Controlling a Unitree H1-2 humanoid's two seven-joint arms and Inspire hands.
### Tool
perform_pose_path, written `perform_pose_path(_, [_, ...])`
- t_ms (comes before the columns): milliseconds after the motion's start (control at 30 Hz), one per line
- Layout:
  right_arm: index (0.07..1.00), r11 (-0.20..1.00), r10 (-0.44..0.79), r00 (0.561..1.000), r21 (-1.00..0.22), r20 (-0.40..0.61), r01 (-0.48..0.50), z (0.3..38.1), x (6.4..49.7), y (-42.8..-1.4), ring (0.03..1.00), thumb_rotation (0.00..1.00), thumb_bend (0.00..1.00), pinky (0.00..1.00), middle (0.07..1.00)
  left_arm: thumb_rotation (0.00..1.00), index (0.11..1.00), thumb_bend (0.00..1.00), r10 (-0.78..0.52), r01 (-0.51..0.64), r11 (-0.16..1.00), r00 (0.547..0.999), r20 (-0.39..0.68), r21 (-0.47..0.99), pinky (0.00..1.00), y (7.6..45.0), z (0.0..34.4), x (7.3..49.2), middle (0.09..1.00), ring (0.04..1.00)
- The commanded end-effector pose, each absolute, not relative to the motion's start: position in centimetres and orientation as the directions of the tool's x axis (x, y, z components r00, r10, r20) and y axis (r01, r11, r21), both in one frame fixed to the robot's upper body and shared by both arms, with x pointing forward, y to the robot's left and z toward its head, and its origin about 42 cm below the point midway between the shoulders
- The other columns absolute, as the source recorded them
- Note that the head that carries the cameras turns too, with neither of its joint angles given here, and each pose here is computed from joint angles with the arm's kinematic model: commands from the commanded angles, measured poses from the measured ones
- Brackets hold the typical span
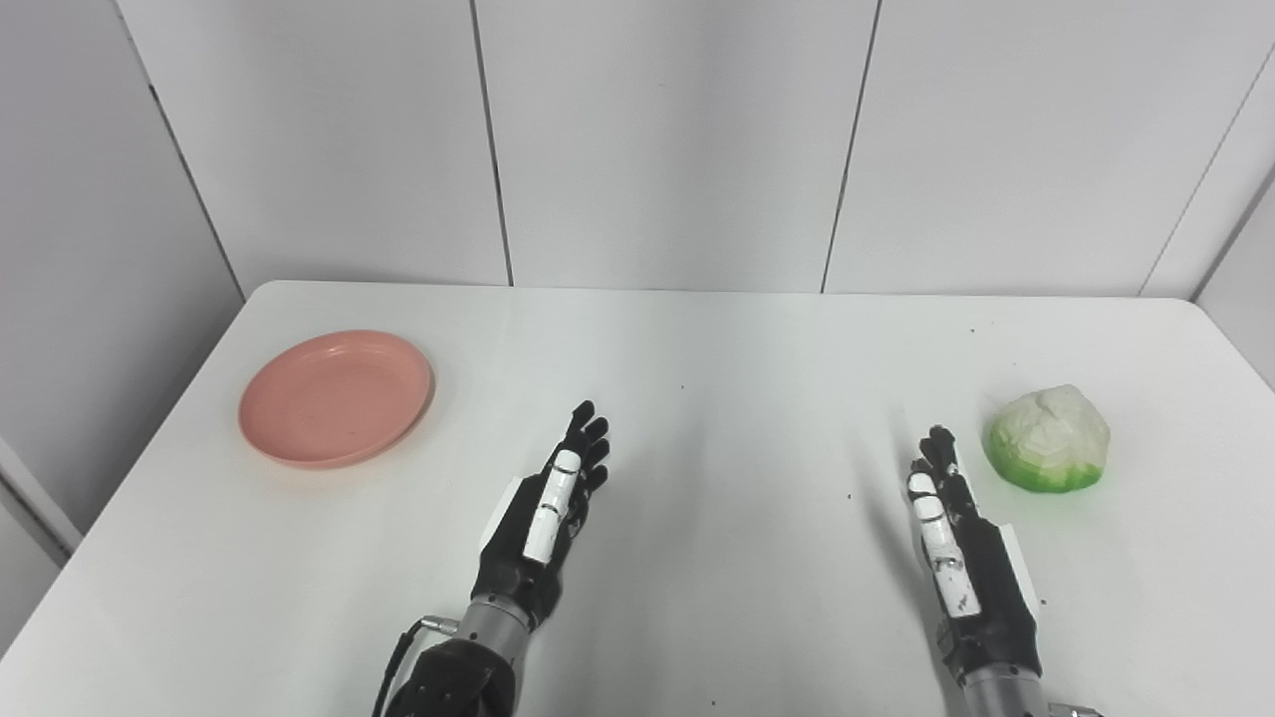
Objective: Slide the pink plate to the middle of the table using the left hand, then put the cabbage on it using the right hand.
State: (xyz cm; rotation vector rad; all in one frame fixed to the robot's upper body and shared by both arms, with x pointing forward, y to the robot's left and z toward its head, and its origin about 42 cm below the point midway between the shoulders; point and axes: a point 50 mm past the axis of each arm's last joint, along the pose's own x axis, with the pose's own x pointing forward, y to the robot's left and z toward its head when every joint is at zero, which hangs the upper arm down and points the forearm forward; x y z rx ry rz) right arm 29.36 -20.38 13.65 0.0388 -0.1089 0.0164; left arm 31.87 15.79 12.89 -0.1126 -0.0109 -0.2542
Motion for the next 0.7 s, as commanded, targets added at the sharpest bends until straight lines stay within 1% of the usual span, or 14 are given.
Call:
perform_pose_path(0, [1.0, 0.999, 0.026, 0.985, 0.04, 0.173, -0.034, 15.2, 30.0, -20.0, 1.0, 0.84, 0.63, 1.0, 1.0, 1.0, 1.0, 0.62, -0.25, 0.259, 0.96, 0.964, 0.091, -0.107, 1.0, 15.2, 14.6, 32.3, 1.0, 1.0])
perform_pose_path(133, [1.0, 0.999, 0.025, 0.984, 0.039, 0.177, -0.033, 15.0, 30.0, -20.2, 1.0, 0.83, 0.65, 1.0, 1.0, 1.0, 1.0, 0.61, -0.251, 0.261, 0.96, 0.963, 0.095, -0.105, 1.0, 15.2, 14.3, 32.3, 1.0, 1.0])
perform_pose_path(233, [1.0, 0.999, 0.025, 0.984, 0.026, 0.176, -0.03, 14.9, 29.8, -20.4, 1.0, 0.84, 0.66, 1.0, 1.0, 1.0, 1.0, 0.61, -0.247, 0.257, 0.96, 0.964, 0.098, -0.11, 1.0, 15.2, 14.2, 32.2, 1.0, 1.0])
perform_pose_path(267, [1.0, 0.999, 0.025, 0.985, 0.042, 0.171, -0.033, 14.9, 29.8, -20.4, 1.0, 0.82, 0.66, 1.0, 1.0, 1.0, 1.0, 0.6, -0.25, 0.26, 0.959, 0.963, 0.098, -0.11, 1.0, 15.2, 14.1, 32.2, 1.0, 1.0])
perform_pose_path(367, [1.0, 0.997, 0.033, 0.985, 0.059, 0.167, -0.043, 14.8, 29.7, -20.3, 1.0, 0.81, 0.65, 1.0, 1.0, 1.0, 1.0, 0.61, -0.259, 0.268, 0.958, 0.961, 0.095, -0.097, 1.0, 15.2, 13.9, 32.1, 1.0, 1.0])
perform_pose_path(533, [1.0, 1.0, 0.024, 0.985, 0.005, 0.173, -0.026, 14.3, 29.6, -20.5, 1.0, 0.84, 0.63, 1.0, 1.0, 1.0, 1.0, 0.63, -0.242, 0.251, 0.962, 0.966, 0.095, -0.11, 1.0, 15.3, 13.4, 32.1, 1.0, 1.0])
perform_pose_path(667, [1.0, 1.0, 0.021, 0.985, 0.016, 0.169, -0.024, 13.9, 29.3, -20.2, 1.0, 0.83, 0.57, 1.0, 1.0, 1.0, 1.0, 0.58, -0.195, 0.212, 0.968, 0.972, 0.132, -0.131, 1.0, 15.8, 13.3, 32.3, 1.0, 1.0])
